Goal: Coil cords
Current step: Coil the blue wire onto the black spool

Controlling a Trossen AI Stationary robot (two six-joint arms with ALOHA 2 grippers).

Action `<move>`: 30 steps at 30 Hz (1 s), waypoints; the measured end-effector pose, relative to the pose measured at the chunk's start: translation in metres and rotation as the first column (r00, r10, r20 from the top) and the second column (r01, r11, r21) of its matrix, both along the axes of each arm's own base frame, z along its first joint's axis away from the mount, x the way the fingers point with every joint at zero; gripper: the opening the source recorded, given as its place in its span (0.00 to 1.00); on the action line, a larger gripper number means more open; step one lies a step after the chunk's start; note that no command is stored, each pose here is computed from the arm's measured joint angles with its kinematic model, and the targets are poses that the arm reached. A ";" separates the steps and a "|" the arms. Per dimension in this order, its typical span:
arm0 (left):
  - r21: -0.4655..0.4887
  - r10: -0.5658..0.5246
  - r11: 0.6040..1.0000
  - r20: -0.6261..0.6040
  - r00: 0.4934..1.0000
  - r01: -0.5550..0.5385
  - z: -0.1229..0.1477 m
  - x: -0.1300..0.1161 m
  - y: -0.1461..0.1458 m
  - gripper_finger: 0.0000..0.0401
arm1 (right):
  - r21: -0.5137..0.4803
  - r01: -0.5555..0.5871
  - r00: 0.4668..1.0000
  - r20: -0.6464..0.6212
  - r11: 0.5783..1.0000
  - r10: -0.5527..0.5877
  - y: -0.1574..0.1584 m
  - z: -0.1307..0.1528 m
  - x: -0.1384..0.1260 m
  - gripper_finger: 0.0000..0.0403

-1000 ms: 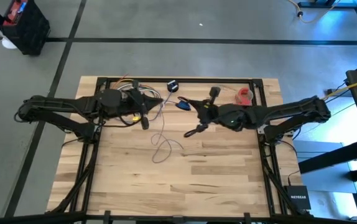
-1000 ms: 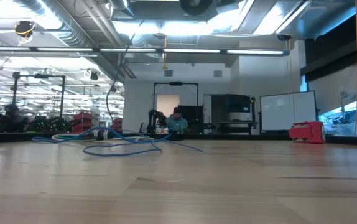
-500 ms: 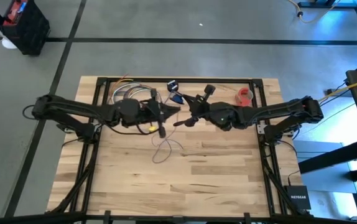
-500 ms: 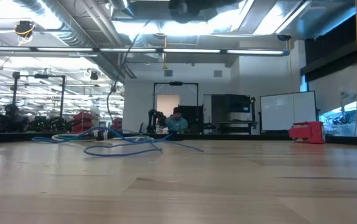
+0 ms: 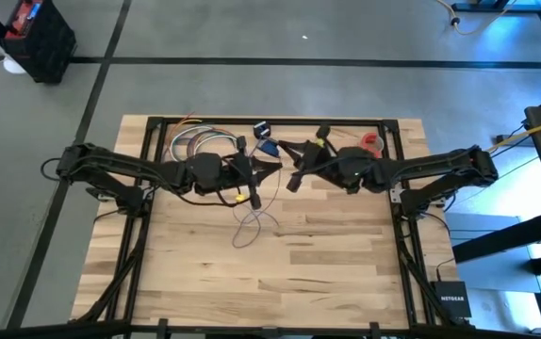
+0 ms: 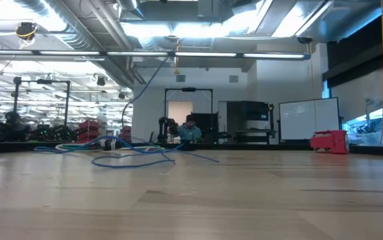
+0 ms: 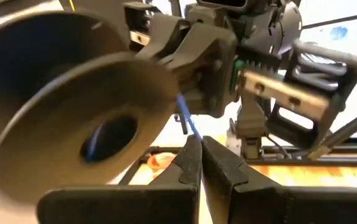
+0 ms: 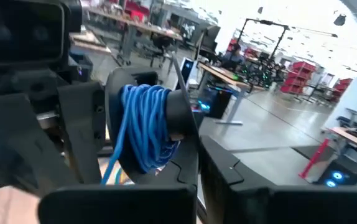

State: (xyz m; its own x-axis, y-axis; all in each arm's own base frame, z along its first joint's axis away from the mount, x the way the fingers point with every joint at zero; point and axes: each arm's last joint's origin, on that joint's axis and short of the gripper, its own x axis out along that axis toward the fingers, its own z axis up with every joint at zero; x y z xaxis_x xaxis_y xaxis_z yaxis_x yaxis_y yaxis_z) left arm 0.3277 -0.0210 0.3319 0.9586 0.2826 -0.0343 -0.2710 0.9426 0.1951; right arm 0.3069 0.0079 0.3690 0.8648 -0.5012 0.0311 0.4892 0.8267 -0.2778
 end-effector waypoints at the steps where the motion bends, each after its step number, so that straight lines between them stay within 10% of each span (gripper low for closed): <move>1: 0.000 0.000 1.000 0.001 1.000 0.000 0.000 0.000 0.000 0.00 | 0.007 -0.007 1.000 0.013 1.000 0.007 0.000 0.003 -0.003 0.01; 30: 0.003 0.011 1.000 -0.159 0.987 -0.010 -0.024 -0.001 0.002 0.00 | 0.041 -0.157 0.948 0.285 0.987 0.139 0.000 0.065 -0.044 0.01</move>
